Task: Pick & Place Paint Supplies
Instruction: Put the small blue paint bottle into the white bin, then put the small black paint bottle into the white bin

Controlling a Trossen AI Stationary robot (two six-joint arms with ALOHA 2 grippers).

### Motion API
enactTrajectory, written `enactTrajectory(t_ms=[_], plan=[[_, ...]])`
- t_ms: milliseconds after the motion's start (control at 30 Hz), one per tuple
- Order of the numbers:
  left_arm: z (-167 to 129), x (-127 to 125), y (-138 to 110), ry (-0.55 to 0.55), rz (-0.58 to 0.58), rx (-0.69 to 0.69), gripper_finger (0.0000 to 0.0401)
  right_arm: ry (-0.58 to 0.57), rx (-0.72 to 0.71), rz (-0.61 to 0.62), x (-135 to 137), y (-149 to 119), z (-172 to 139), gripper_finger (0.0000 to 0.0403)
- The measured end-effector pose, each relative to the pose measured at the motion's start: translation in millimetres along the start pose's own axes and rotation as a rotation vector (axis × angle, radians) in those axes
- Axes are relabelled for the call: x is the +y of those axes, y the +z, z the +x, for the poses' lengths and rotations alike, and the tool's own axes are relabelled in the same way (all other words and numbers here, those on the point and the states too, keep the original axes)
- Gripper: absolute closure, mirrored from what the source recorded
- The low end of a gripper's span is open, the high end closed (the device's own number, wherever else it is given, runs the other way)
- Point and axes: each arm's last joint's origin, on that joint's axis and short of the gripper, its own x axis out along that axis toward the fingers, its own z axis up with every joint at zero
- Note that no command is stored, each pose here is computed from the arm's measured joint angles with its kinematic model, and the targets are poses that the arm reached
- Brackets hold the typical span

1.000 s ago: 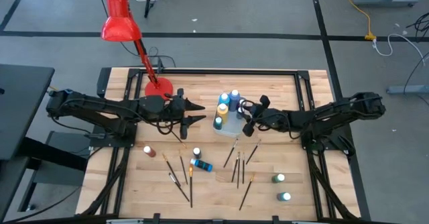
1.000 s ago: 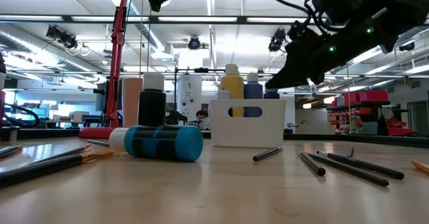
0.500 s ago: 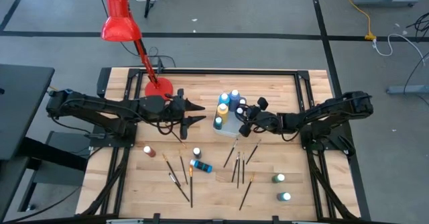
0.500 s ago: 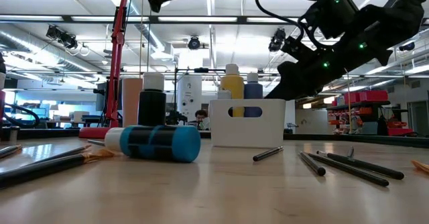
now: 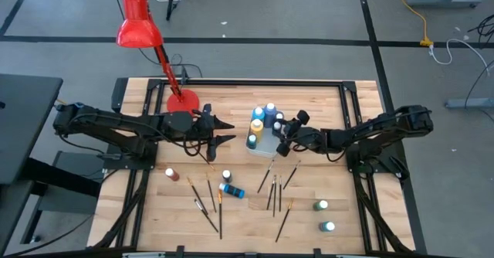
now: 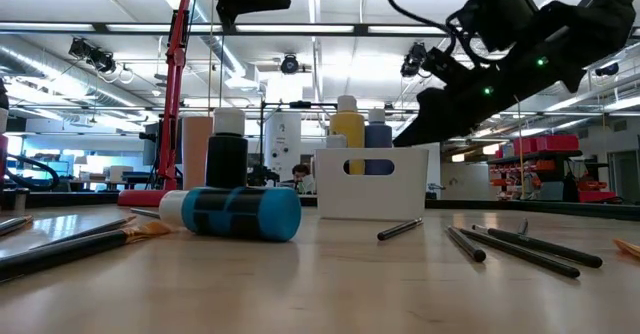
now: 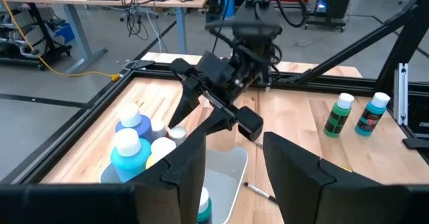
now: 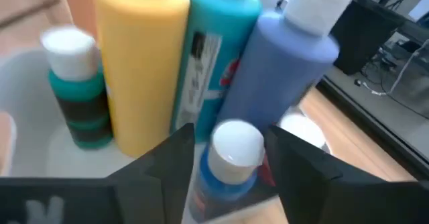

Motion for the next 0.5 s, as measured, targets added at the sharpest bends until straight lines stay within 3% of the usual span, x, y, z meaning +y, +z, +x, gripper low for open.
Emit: enactTrajectory(t_ms=[233,400,500], plan=[[0,0,-1,0.003,0.001,0.012,0.0241,0.037,-0.074,0.019,-4,15,-11,0.0191],[0,0,-3,-0.005,0.005,0.032,0.0241,0.222,-0.166,0.064,2,26,-17,0.0196],[0,-1,-8,-0.063,0.013,0.080,0.0241,0.334,-0.215,0.074,8,31,-21,0.0201]])
